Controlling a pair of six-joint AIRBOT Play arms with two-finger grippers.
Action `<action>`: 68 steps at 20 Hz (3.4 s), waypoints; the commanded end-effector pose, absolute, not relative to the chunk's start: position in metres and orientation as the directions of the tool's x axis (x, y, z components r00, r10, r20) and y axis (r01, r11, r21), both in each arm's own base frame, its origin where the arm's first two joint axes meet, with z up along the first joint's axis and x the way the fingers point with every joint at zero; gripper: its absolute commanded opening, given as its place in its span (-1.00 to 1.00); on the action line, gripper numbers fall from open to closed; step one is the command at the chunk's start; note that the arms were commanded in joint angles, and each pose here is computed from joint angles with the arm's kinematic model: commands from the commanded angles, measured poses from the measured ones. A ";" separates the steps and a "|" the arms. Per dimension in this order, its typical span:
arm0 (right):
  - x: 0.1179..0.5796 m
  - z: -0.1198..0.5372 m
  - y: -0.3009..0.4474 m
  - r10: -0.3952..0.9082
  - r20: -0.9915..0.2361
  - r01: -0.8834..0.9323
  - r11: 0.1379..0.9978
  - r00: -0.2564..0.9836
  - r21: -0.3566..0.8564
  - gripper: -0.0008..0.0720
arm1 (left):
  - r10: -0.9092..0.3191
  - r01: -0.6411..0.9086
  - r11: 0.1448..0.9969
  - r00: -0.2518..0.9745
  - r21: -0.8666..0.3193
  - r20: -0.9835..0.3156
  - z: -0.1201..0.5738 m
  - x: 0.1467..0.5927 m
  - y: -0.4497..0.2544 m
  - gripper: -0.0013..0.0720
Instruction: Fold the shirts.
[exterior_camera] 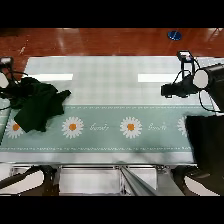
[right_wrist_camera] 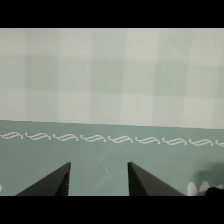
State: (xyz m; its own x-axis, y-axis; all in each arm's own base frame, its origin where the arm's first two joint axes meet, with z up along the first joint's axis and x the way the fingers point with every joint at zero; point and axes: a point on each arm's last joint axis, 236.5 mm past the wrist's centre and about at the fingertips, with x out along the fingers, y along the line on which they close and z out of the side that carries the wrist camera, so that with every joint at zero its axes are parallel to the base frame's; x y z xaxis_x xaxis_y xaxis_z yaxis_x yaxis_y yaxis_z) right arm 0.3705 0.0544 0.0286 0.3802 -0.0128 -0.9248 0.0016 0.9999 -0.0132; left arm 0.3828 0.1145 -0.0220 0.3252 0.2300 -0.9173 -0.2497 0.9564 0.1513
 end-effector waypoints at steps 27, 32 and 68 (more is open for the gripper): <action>0.305 0.200 0.051 0.106 -0.657 0.010 0.986 0.746 0.169 0.16 | -0.498 0.346 0.831 0.813 -0.436 -0.303 0.363 0.404 -0.094 -0.90; 0.300 0.206 0.050 0.107 -0.643 -0.002 0.987 0.758 0.162 0.16 | -0.651 0.516 0.723 0.732 -0.459 -0.202 0.358 0.364 -0.194 -0.90; 0.304 0.026 -0.006 0.139 -0.838 0.305 0.889 0.527 0.340 0.16 | -0.632 -0.113 0.744 0.199 -0.659 -0.749 -0.019 0.308 -0.113 0.42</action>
